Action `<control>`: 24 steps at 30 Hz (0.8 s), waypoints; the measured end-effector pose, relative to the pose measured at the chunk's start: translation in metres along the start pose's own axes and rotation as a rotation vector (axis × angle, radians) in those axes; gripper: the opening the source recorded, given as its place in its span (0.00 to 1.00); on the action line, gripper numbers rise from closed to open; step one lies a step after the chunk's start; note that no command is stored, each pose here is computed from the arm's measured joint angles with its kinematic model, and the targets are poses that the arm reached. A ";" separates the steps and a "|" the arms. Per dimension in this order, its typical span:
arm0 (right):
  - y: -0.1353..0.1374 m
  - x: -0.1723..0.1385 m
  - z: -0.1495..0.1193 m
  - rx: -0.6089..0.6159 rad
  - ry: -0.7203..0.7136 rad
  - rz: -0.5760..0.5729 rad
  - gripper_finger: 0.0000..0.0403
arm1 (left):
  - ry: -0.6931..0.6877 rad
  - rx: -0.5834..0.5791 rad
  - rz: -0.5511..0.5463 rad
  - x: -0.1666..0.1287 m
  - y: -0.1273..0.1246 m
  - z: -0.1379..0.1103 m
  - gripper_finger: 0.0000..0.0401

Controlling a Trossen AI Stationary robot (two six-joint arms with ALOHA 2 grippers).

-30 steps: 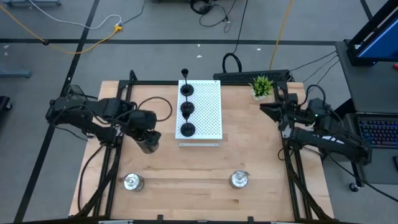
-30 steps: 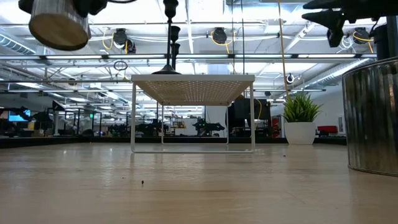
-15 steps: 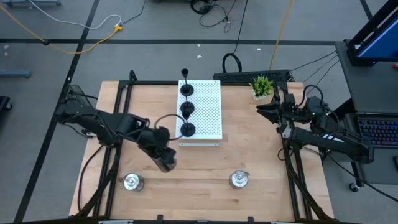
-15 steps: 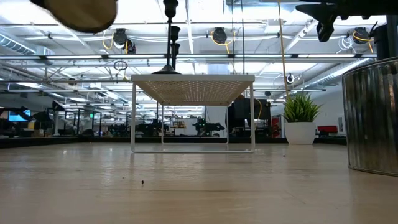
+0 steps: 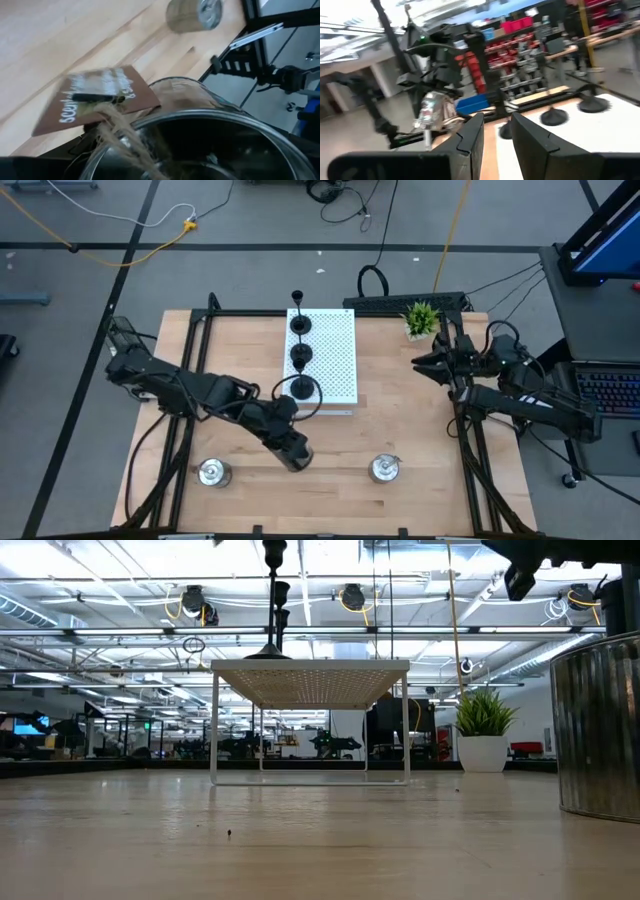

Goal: Pick & Place candle stick holders
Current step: Put the top silver scented candle on the shelf

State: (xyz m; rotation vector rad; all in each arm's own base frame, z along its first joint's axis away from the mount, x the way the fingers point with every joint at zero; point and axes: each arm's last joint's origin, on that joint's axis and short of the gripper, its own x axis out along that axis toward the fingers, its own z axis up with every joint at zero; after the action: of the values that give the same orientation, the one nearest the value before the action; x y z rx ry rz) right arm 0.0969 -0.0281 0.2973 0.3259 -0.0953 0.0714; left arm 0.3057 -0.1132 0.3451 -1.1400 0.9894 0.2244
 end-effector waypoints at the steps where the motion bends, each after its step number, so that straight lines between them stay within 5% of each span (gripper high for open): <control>1: 0.000 0.001 0.000 0.002 0.007 0.026 0.22 | -0.010 0.008 0.003 0.000 -0.004 0.000 0.89; 12: 0.001 0.029 0.004 -0.052 0.007 0.250 0.22 | -0.053 0.027 0.023 0.012 -0.031 0.004 0.89; 24: 0.019 0.070 -0.029 -0.090 0.157 0.371 0.22 | -0.155 0.084 0.019 0.016 -0.039 0.008 0.89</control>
State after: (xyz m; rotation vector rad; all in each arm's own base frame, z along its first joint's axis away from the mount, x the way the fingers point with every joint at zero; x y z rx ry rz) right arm 0.1676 0.0030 0.2838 0.2085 -0.0024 0.4583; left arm 0.3429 -0.1289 0.3593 -1.0210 0.8648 0.2802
